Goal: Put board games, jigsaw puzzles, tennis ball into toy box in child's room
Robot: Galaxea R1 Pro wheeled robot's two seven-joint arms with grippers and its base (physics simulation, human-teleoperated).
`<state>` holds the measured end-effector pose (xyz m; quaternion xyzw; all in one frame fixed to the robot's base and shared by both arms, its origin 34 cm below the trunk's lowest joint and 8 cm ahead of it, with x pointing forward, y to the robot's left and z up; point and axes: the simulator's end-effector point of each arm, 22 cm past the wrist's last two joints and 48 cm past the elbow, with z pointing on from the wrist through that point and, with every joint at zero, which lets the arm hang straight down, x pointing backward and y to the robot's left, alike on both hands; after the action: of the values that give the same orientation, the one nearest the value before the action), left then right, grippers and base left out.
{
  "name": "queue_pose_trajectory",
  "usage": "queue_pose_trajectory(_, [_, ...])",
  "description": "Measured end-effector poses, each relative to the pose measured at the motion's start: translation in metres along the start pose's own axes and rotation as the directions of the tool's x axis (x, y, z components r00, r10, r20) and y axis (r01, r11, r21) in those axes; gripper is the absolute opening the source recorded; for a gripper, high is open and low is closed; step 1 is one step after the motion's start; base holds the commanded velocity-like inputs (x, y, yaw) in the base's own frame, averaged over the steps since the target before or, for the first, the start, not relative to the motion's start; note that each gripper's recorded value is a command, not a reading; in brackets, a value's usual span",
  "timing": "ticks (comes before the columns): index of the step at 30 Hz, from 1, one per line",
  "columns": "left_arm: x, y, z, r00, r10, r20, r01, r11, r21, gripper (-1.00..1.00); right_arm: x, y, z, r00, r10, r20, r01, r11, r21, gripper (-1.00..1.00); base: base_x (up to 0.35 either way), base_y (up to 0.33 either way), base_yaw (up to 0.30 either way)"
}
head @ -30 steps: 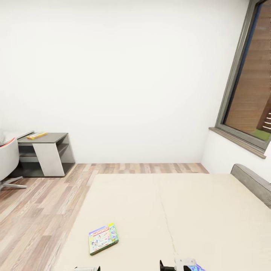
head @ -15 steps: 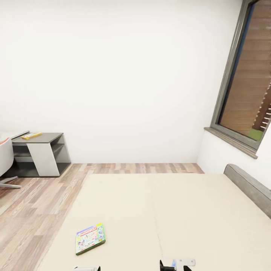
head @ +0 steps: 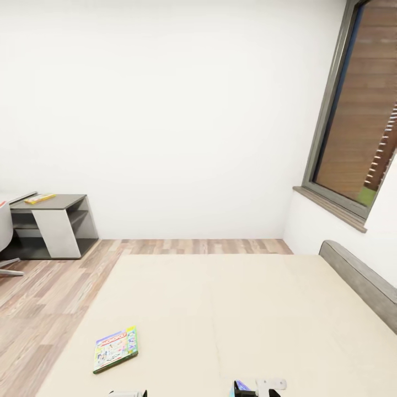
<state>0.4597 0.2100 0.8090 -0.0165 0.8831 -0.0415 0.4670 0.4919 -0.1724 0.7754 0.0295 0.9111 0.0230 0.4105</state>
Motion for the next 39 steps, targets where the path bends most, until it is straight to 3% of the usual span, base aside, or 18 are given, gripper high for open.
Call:
queue_pose_trajectory(11, [-0.0001, 0.0000, 0.0000, 1.000, 0.000, 0.000, 0.000, 1.000, 0.000, 1.00, 0.0001, 0.0000, 0.0000, 1.000, 0.001, 0.000, -0.001, 1.000, 0.000, 1.00, 0.000, -0.140, 0.000])
queue_pose_trajectory(39, [-0.0002, 0.0000, 0.0000, 1.000, 0.000, 0.001, 0.000, 1.000, 0.000, 1.00, 0.0000, 0.0001, 0.0000, 1.000, 0.001, 0.000, -0.001, 1.000, 0.000, 1.00, 0.000, -0.006, 0.000])
